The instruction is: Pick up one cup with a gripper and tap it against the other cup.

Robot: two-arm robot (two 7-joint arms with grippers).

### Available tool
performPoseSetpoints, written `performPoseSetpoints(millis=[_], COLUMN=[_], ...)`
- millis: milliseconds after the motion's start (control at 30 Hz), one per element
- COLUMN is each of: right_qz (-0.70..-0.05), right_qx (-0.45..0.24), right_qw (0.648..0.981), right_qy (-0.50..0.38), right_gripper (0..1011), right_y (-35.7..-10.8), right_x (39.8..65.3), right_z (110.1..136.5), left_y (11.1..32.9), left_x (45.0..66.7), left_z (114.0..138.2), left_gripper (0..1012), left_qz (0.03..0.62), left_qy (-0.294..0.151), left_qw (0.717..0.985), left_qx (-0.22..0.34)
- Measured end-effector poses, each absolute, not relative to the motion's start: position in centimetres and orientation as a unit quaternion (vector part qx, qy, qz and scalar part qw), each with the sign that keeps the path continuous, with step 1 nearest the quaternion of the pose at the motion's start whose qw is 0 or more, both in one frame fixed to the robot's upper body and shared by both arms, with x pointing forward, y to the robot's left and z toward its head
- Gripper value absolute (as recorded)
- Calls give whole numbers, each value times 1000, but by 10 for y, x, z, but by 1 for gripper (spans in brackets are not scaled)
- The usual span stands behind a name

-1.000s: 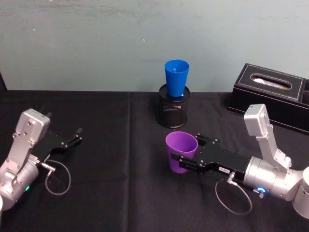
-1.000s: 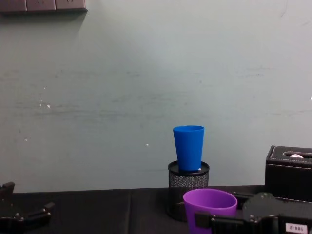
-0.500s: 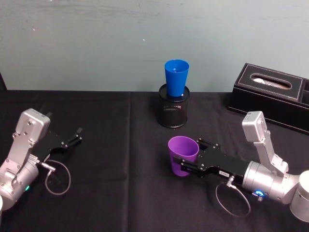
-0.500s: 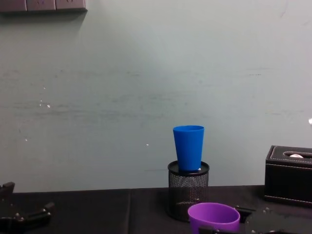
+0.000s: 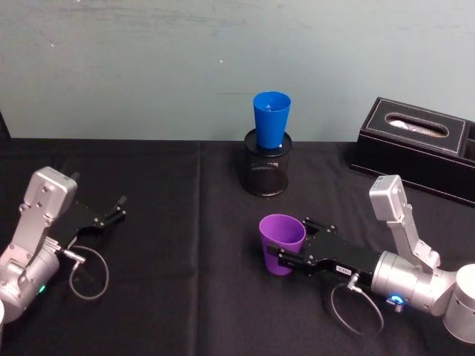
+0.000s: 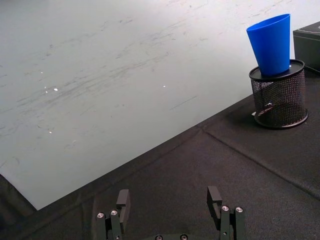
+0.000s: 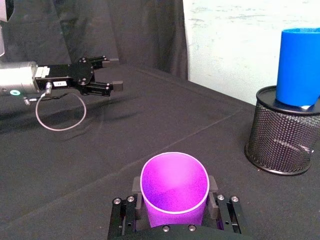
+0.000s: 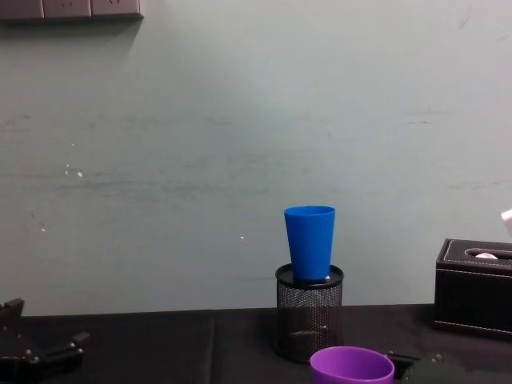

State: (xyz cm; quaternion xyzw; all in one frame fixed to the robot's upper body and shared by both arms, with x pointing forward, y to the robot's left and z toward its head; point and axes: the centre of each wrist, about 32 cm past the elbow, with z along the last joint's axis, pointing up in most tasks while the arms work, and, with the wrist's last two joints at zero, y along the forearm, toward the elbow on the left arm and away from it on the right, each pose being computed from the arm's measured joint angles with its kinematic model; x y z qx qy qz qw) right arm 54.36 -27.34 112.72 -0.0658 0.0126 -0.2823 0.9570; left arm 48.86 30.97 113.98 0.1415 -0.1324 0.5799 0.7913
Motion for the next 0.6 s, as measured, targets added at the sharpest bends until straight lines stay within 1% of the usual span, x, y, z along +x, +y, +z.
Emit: performPoseSetpoints(millis=[600], right_qz=[-282], right_qx=[-69], right_qw=[957], right_qy=[15], right_gripper=[732], right_y=[-273], right_x=[545], right_z=[1126], left_y=[310], left_x=[489], left_z=[1140], left_gripper=[1011], left_qz=[580], left_qy=[-132], left_qw=[791], left_qx=[141])
